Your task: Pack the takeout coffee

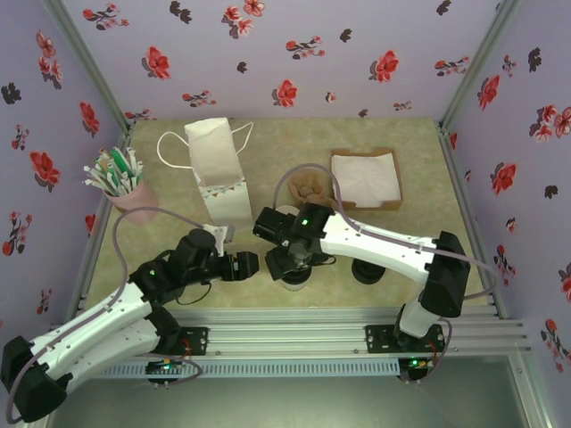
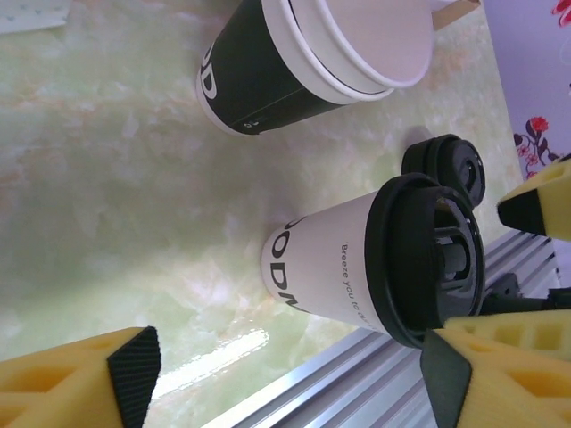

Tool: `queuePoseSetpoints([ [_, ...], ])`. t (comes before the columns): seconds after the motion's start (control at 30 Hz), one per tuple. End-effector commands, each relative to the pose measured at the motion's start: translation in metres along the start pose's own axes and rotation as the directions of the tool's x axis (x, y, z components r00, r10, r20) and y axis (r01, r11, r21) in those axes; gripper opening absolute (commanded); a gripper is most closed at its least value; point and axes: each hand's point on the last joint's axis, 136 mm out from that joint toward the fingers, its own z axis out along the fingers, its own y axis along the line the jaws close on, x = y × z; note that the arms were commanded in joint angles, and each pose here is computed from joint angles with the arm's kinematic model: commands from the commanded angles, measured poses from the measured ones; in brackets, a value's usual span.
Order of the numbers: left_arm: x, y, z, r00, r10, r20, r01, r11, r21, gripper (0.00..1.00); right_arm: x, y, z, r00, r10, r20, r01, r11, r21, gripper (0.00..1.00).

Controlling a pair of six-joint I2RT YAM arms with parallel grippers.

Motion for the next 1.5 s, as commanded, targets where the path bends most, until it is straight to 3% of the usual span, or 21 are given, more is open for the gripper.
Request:
queuePoseSetpoints([
  [0.0, 0.001, -0.014, -0.001, 1.0, -0.021, -0.024, 0.022, 0.998, 0.054, 0.7, -0.001, -0.006, -0.021, 0.997, 0.032, 0.067, -0.031, 0.999, -0.015, 0.88],
  [0.2, 0.005, -0.035, 0.003, 0.997, -0.059, -0.059, 0.066, 0.989, 0.134, 0.47, -0.005, -0.019, -0.032, 0.986, 0.096, 0.139, -0.087, 0.994, -0.069, 0.79],
  [0.33, 0.007, -0.049, 0.009, 0.994, -0.076, -0.077, 0.089, 0.979, 0.184, 0.28, -0.006, -0.03, -0.031, 0.972, 0.166, 0.166, -0.144, 0.98, -0.134, 0.65],
  [0.47, 0.008, -0.062, 0.014, 0.992, -0.089, -0.09, 0.107, 0.969, 0.223, 0.1, -0.004, -0.038, -0.026, 0.957, 0.228, 0.177, -0.19, 0.96, -0.207, 0.36],
  [0.57, 0.009, -0.071, 0.018, 0.991, -0.094, -0.099, 0.116, 0.963, 0.244, 0.06, -0.001, -0.043, -0.019, 0.947, 0.269, 0.175, -0.222, 0.943, -0.248, 0.16],
  [0.67, 0.013, -0.076, 0.023, 0.989, -0.09, -0.116, 0.117, 0.961, 0.251, 0.03, 0.002, -0.048, -0.013, 0.938, 0.301, 0.172, -0.246, 0.928, -0.279, 0.06],
  [1.0, 0.019, -0.069, 0.037, 0.986, -0.081, -0.147, 0.11, 0.973, 0.205, 0.0, 0.005, -0.047, 0.007, 0.924, 0.355, 0.145, -0.278, 0.88, -0.384, 0.05],
  [1.47, 0.02, -0.062, 0.046, 0.983, -0.082, -0.166, 0.109, 0.981, 0.158, 0.0, 0.007, -0.053, 0.021, 0.915, 0.387, 0.114, -0.316, 0.863, -0.394, 0.06],
])
